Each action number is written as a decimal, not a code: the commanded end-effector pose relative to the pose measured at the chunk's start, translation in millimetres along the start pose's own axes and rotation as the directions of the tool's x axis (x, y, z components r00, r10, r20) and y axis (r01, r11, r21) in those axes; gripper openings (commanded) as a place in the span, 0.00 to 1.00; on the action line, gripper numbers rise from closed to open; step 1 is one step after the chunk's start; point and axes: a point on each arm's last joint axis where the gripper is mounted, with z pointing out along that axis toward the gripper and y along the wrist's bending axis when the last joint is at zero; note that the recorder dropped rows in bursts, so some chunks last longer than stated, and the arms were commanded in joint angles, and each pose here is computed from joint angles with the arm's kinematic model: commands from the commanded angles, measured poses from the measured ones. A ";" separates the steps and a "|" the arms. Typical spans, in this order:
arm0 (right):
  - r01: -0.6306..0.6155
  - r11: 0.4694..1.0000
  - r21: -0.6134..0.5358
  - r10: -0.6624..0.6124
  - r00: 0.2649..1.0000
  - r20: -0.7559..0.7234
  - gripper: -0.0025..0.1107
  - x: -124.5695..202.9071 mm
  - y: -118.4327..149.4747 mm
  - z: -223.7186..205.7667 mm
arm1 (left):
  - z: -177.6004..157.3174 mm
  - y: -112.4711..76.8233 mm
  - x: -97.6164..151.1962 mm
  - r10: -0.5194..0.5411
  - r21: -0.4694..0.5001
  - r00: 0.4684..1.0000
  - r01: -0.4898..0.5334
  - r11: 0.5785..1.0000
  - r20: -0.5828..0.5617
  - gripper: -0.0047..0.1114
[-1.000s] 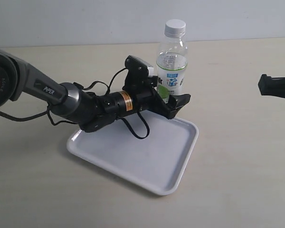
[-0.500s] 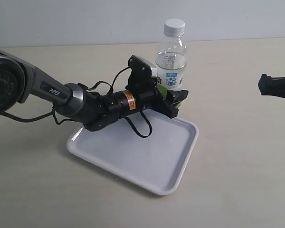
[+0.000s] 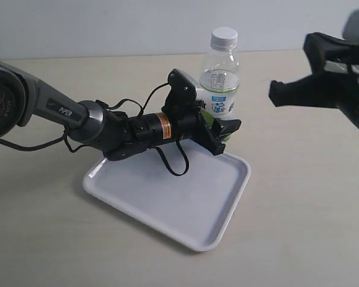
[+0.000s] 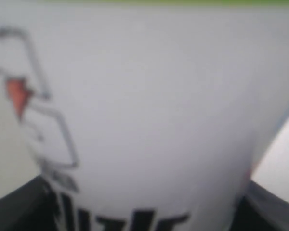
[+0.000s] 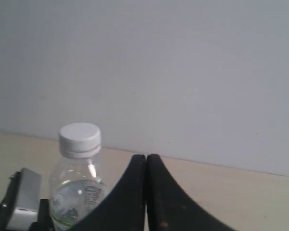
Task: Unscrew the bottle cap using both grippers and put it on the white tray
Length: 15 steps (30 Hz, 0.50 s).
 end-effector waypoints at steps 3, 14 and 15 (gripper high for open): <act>0.087 0.996 -0.003 -0.087 0.984 -0.155 0.02 -54.1 11.7 26.6 | -1.1 -4.2 -14.1 0.086 0.036 0.995 -0.084 0.996 -0.053 0.04; 0.342 0.933 0.117 -0.328 0.937 -0.122 0.02 -166.5 -0.2 34.5 | -2.9 -3.1 -20.1 0.119 0.030 0.989 -0.117 0.993 -0.090 0.04; 0.335 0.932 0.138 -0.321 0.940 -0.117 0.02 -172.0 -2.0 34.2 | -2.9 -3.8 -19.8 0.128 0.038 0.987 -0.125 0.991 -0.092 0.04</act>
